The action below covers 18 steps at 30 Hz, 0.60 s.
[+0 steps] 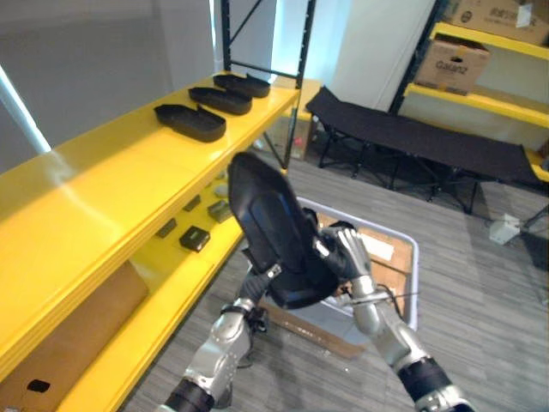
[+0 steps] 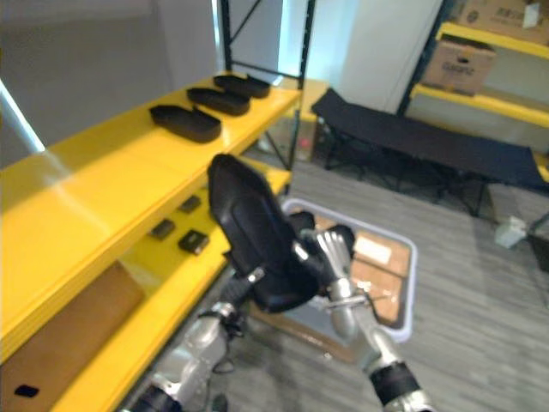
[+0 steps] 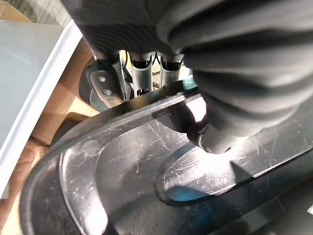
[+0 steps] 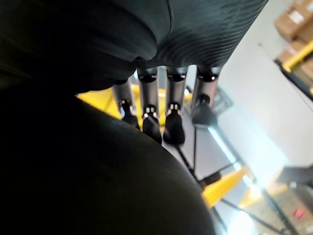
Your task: Walk over and take plastic housings, then place them on the shelf
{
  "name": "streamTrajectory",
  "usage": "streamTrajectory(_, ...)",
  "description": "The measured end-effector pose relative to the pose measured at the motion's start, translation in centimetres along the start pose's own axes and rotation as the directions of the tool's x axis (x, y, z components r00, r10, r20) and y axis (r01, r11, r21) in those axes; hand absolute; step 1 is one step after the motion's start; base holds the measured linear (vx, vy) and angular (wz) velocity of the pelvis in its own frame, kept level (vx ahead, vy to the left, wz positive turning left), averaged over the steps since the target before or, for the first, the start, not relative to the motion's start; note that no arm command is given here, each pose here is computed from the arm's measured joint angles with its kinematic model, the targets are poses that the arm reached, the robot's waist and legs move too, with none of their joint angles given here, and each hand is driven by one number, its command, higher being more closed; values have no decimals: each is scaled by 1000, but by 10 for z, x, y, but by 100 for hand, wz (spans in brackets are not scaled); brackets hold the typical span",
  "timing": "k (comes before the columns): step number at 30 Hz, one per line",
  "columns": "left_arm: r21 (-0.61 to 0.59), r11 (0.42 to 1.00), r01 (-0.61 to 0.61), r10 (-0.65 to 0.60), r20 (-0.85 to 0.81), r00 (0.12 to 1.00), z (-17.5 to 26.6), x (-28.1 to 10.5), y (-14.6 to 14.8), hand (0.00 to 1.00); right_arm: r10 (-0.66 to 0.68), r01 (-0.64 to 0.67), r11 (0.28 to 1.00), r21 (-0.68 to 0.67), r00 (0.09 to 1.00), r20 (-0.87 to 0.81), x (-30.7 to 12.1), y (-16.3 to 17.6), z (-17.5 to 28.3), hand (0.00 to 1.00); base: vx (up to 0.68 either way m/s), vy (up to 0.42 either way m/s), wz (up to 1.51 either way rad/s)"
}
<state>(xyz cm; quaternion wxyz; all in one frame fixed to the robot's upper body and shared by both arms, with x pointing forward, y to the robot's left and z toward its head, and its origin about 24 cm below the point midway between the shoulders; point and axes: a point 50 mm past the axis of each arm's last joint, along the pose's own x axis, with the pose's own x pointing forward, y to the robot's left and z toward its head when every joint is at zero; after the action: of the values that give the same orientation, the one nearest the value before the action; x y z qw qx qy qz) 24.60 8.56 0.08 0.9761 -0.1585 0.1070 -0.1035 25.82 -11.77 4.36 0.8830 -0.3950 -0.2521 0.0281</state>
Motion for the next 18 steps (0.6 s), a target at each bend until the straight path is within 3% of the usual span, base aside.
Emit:
streamTrajectory(6, 109, 990, -92, 74, 165, 984, 27, 1, 0, 100, 45, -45, 989, 143, 999, 4, -7, 13, 13, 0, 0, 0, 0)
streamTrajectory(11, 212, 963, -169, 84, 361, 929, 61, -4, -10, 100, -36, 28, 965, 260, 999, 25, -3, 5, 29, 0, -5, 1, -6)
streamTrajectory(18, 279, 921, -271, 112, 478, 871, 77, -9, -17, 100, -135, 102, 925, 366, 989, 67, 3, -15, 41, 0, 6, 3, -5)
